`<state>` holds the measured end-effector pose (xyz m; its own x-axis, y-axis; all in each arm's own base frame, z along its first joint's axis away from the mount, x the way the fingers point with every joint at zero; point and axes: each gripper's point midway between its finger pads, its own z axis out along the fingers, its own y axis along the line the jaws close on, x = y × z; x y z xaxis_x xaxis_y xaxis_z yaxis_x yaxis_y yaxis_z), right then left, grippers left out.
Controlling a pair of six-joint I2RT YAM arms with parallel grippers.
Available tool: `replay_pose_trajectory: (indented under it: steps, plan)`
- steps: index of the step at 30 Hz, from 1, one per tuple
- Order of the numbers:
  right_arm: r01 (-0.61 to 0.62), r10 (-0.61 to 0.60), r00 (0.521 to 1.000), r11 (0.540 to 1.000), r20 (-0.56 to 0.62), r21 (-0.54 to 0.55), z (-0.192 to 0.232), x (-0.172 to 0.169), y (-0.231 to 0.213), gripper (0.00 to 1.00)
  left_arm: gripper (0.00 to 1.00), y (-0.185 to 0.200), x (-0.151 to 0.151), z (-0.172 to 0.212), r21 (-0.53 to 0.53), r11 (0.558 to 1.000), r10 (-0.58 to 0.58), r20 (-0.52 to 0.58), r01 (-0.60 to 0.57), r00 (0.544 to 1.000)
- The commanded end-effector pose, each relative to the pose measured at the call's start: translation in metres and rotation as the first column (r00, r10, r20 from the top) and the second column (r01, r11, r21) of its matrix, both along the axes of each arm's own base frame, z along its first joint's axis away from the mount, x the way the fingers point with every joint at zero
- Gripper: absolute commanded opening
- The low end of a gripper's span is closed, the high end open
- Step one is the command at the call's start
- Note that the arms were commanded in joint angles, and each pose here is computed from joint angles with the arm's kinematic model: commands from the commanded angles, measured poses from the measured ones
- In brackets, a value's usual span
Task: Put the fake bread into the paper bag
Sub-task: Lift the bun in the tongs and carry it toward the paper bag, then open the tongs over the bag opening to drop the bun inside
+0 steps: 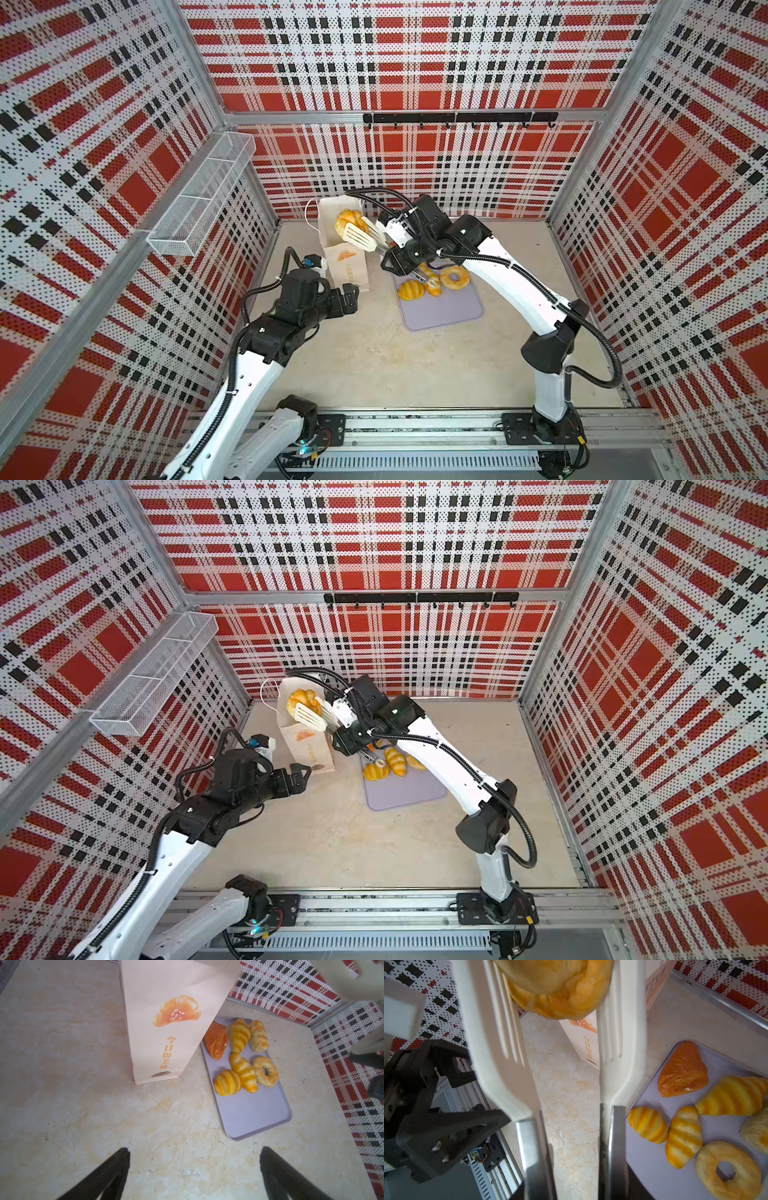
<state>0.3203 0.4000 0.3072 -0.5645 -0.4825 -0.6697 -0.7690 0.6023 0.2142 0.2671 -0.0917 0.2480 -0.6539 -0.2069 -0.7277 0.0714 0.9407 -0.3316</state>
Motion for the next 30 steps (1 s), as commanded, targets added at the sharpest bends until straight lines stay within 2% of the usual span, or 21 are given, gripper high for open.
replay_pose_trajectory:
  steps: [1, 9, 18, 30]
  plan:
    - [-0.012, 0.006, 0.998, 0.995, 0.058, 0.097, 0.025, 0.011, 0.020, 0.44, 0.99, 0.001, -0.003, 0.000, -0.005, 1.000, -0.009, 0.002, 0.009, 1.000]
    - [0.041, -0.053, 0.993, 0.993, 0.107, 0.110, 0.024, 0.036, 0.027, 0.46, 0.99, 0.008, -0.003, -0.007, -0.012, 1.000, 0.018, -0.016, -0.019, 1.000]
    - [0.065, -0.073, 0.991, 0.995, 0.115, 0.071, 0.008, 0.051, 0.028, 0.48, 1.00, 0.007, -0.002, -0.010, -0.017, 1.000, 0.022, -0.021, -0.022, 1.000]
    - [0.087, -0.090, 0.986, 0.996, 0.140, 0.022, -0.006, 0.068, 0.022, 0.54, 0.99, 0.006, -0.001, -0.010, -0.028, 0.999, 0.020, -0.017, -0.021, 1.000]
